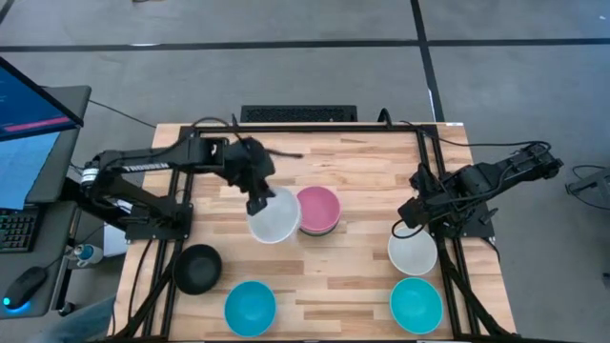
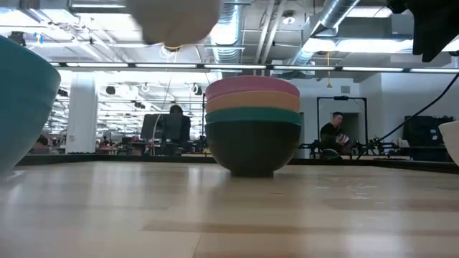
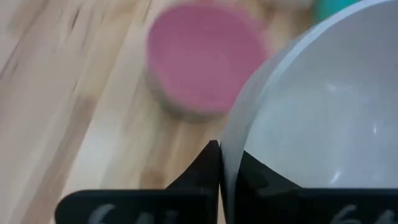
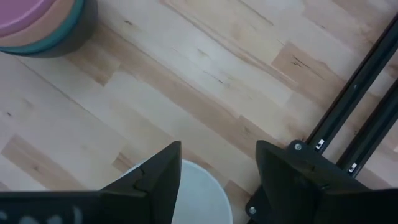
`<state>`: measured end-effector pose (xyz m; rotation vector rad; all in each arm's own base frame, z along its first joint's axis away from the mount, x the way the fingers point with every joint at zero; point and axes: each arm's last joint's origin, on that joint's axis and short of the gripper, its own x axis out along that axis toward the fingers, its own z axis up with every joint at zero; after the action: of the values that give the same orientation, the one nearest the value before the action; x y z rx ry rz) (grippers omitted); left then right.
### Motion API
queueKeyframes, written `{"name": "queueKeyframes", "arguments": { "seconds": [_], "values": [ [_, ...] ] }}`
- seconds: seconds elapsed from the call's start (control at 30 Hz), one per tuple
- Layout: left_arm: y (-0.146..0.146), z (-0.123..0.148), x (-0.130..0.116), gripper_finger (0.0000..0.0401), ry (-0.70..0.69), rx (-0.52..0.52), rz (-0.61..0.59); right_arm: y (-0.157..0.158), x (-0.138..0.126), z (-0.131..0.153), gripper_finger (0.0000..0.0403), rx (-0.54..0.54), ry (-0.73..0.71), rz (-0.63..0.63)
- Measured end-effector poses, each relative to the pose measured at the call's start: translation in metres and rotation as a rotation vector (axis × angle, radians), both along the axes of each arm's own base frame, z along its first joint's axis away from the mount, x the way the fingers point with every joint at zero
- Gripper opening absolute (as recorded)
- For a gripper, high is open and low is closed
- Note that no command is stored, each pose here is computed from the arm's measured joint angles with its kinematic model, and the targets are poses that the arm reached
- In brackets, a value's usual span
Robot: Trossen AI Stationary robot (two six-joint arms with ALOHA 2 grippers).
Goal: Nest bowls inside each other
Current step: Stack the left white bowl on top of the pink bowl
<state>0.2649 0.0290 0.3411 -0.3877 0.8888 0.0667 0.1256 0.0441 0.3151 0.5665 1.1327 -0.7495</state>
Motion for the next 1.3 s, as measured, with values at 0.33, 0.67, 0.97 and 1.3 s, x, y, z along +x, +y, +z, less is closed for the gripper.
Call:
{"name": "queueKeyframes", "arguments": {
  "seconds": [0.33, 0.67, 0.97, 1.3],
  "values": [
    [0.014, 0.01, 0.081, 0.0, 0.12, 0.124, -0.178, -0.007, 0.0, 0.002, 0.023, -0.16, -0.037, -0.014],
    [0.054, -0.032, 0.133, 0.0, 0.173, 0.12, -0.277, -0.009, 0.01, 0.006, 0.023, -0.289, -0.168, 0.014],
    [0.083, -0.037, 0.126, 0.0, 0.187, 0.095, -0.276, 0.001, 0.025, 0.031, 0.023, -0.077, -0.522, 0.192],
    [0.091, -0.04, 0.125, 0.0, 0.155, 0.073, -0.338, 0.006, 0.021, 0.031, 0.023, 0.095, -0.508, 0.228]
  ]
}}
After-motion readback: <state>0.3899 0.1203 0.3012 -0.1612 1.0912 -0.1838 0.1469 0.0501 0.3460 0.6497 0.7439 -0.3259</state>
